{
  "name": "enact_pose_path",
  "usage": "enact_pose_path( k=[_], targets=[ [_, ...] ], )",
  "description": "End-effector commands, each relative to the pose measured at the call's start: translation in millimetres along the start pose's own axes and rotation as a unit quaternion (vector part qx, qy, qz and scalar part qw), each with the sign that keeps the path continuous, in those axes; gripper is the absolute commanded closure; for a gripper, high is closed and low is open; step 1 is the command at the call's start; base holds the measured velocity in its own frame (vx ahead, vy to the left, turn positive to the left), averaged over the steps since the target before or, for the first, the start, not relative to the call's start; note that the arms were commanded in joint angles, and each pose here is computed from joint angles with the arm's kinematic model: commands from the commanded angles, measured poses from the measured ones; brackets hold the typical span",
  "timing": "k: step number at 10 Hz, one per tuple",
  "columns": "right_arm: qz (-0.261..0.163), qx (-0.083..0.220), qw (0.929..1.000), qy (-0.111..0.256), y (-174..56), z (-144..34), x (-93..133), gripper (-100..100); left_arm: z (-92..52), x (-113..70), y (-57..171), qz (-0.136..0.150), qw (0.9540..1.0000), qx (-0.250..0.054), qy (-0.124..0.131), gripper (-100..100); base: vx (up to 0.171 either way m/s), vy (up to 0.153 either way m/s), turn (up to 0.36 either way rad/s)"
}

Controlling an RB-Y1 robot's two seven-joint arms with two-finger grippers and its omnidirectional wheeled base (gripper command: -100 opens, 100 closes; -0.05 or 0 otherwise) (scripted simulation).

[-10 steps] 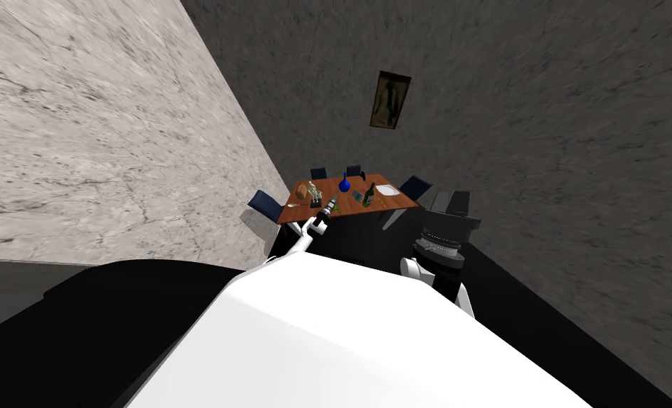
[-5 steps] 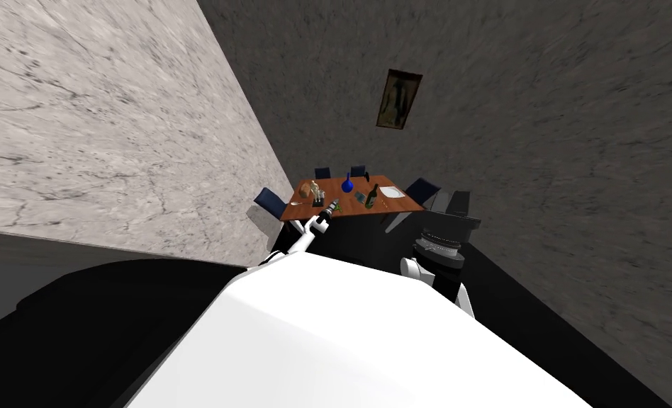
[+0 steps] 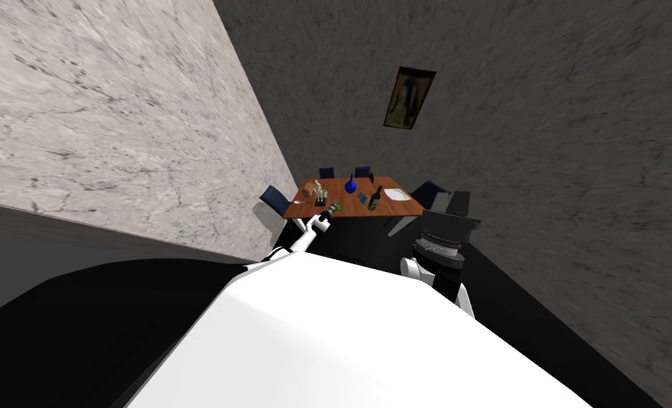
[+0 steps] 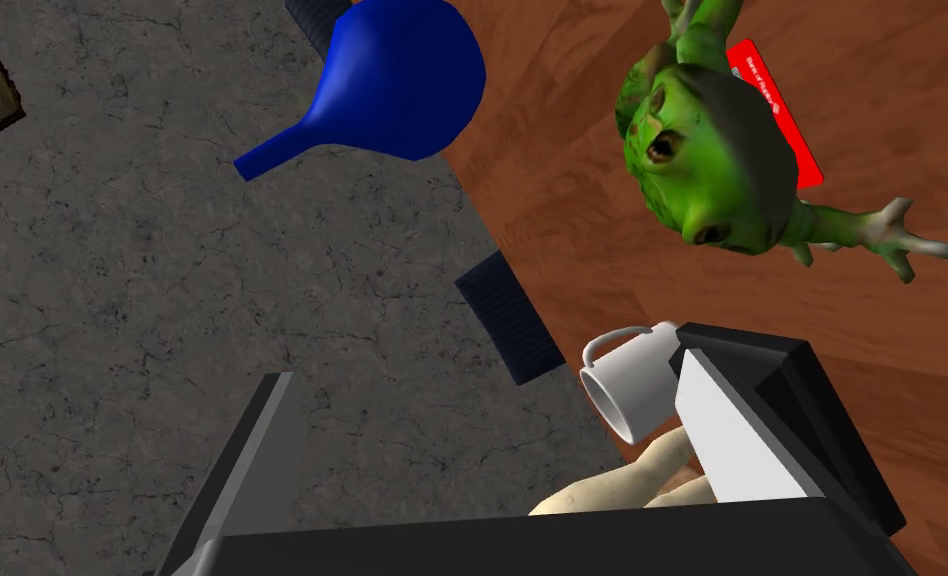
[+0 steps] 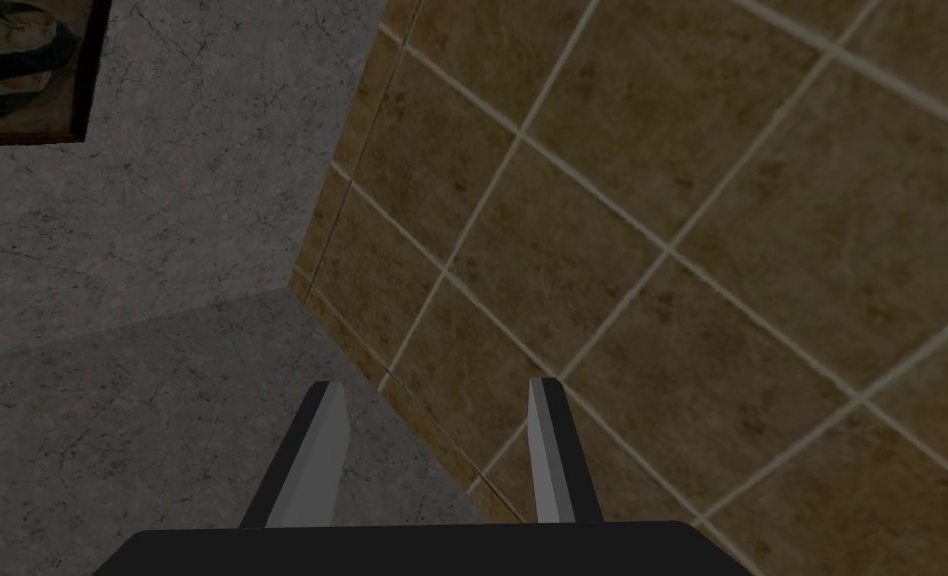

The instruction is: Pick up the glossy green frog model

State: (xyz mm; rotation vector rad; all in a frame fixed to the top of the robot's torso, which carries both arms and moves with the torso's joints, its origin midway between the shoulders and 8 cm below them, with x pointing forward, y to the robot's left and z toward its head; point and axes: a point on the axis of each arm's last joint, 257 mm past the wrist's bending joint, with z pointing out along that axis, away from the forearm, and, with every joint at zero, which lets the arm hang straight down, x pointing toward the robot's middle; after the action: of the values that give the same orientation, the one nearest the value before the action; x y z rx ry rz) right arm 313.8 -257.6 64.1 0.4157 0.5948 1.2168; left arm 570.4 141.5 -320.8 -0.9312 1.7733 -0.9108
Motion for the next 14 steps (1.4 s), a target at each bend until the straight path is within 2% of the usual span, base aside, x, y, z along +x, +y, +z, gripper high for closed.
enact_pose_path(
  k=[1, 3, 4, 7, 8, 10, 11, 14],
  targets=[
    [0.0, 0.0, 1.0, 0.0, 0, 0.0, 0, 0, 2.6, 2.1, 8, 0.0, 0.9999, -0.017, 0.002, -100, 0.024, -0.027, 0.058],
    [0.0, 0.0, 1.0, 0.0, 0, 0.0, 0, 0, 8.4, 7.2, 29, -0.001, 0.9983, -0.058, 0.01, -100, 0.045, -0.034, 0.136],
    [0.0, 0.0, 1.0, 0.0, 0, 0.0, 0, 0, 8.0, 7.4, 32, -0.001, 0.9979, -0.064, 0.01, -100, 0.05, -0.041, 0.082],
    [0.0, 0.0, 1.0, 0.0, 0, 0.0, 0, 0, 11.2, 16.8, 61, -0.006, 0.992, -0.124, 0.021, -100, 0.05, -0.047, 0.148],
    [0.0, 0.0, 1.0, 0.0, 0, 0.0, 0, 0, 10.6, 16.9, 63, -0.006, 0.9914, -0.129, 0.021, -100, 0.044, -0.04, 0.051],
    [0.0, 0.0, 1.0, 0.0, 0, 0.0, 0, 0, 10.4, 26.0, 78, -0.01, 0.9861, -0.163, 0.03, -100, 0.053, -0.034, 0.121],
    [0.0, 0.0, 1.0, 0.0, 0, 0.0, 0, 0, 10.1, 26.0, 79, -0.01, 0.9858, -0.165, 0.03, -100, 0.053, -0.034, 0.059],
    [0.0, 0.0, 1.0, 0.0, 0, 0.0, 0, 0, 8.5, 47.4, 91, -0.019, 0.9777, -0.204, 0.046, -100, 0.065, -0.036, 0.099]
  ],
)
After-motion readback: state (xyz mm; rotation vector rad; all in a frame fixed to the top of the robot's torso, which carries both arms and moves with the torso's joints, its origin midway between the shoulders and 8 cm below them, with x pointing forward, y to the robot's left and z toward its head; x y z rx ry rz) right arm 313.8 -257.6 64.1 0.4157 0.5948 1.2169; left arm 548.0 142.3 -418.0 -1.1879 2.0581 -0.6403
